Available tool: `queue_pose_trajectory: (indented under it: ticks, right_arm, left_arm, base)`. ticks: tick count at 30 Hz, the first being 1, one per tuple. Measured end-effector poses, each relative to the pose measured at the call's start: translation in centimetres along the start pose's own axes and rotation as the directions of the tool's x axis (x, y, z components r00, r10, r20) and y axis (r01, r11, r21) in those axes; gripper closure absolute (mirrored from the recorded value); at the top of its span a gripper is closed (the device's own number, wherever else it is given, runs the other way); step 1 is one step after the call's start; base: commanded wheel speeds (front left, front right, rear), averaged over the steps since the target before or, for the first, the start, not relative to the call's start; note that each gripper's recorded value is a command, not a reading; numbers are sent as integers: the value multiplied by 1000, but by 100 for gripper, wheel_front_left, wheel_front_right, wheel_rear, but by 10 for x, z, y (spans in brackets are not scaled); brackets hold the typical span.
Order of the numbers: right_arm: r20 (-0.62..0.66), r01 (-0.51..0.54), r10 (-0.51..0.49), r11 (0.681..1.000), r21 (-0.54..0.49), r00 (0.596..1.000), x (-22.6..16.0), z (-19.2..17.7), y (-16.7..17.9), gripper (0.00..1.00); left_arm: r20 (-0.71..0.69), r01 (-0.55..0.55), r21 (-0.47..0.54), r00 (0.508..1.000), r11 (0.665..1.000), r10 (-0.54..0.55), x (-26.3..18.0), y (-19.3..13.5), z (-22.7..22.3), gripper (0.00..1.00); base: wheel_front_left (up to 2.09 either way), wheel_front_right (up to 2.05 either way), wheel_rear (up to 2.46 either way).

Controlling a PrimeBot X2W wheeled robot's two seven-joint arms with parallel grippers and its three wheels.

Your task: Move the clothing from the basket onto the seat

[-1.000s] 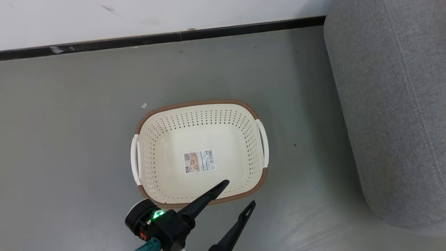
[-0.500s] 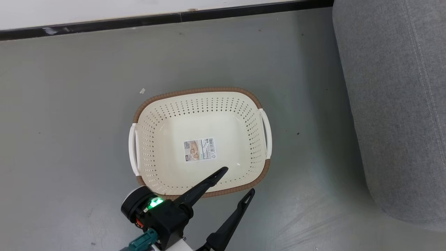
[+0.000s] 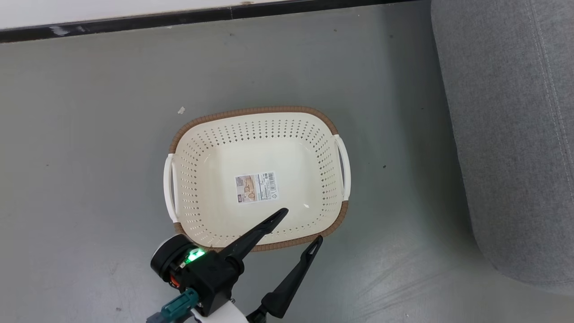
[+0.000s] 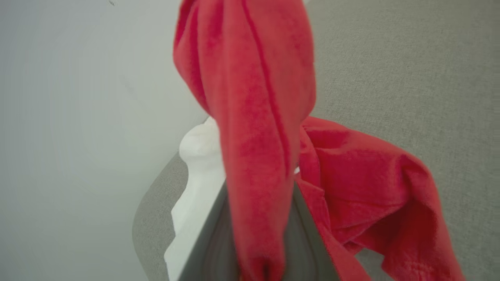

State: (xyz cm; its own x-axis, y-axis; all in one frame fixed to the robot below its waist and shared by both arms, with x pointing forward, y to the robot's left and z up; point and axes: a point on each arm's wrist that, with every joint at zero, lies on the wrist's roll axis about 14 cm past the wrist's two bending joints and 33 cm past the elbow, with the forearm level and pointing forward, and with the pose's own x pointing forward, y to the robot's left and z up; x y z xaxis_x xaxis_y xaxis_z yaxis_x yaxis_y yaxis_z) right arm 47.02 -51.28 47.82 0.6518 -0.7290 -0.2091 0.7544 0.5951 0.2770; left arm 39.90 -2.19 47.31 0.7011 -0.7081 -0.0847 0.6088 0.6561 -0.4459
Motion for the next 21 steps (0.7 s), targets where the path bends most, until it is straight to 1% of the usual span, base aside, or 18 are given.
queue_pose_trajectory:
  ticks: [5,6,8,9,11,12,16,19,21]
  right_arm:
    - [13,32,-32,999,3,999,-3,-4,-14,100]
    - [19,36,-36,999,6,999,-4,-4,-15,97]
    - [33,41,-41,999,6,999,-5,-2,-17,68]
    - [39,41,-41,999,7,998,-5,-1,-18,56]
    - [48,40,-40,999,8,998,-6,0,-18,15]
    - [54,37,-37,999,6,998,-6,1,-17,0]
    - [74,13,-12,1000,-13,997,-8,8,-10,0]
    - [86,-10,14,999,-46,996,-9,13,-3,0]
    - [90,-29,37,996,-89,995,-9,15,3,0]
  left_arm:
    - [-3,-8,7,1000,1000,8,-1,3,0,0]
    - [-3,-10,8,1000,1000,10,-1,3,0,0]
    - [-3,-9,9,1000,1000,9,0,3,0,0]
    - [-3,-9,9,1000,1000,9,0,3,0,0]
    - [-5,-7,12,1000,1000,7,0,3,-1,0]
    - [-5,-5,13,1000,1000,5,0,2,0,0]
    - [-1,1,17,1000,1000,-1,1,0,1,0]
    - [7,-1,21,1000,1000,1,1,0,4,0]
    - [13,-8,20,1000,1000,7,2,0,6,0]
  base:
    - [0,0,0]
    - [0,0,0]
    - [0,0,0]
    - [0,0,0]
    - [0,0,0]
    - [0,0,0]
    - [0,0,0]
    - [0,0,0]
    - [0,0,0]
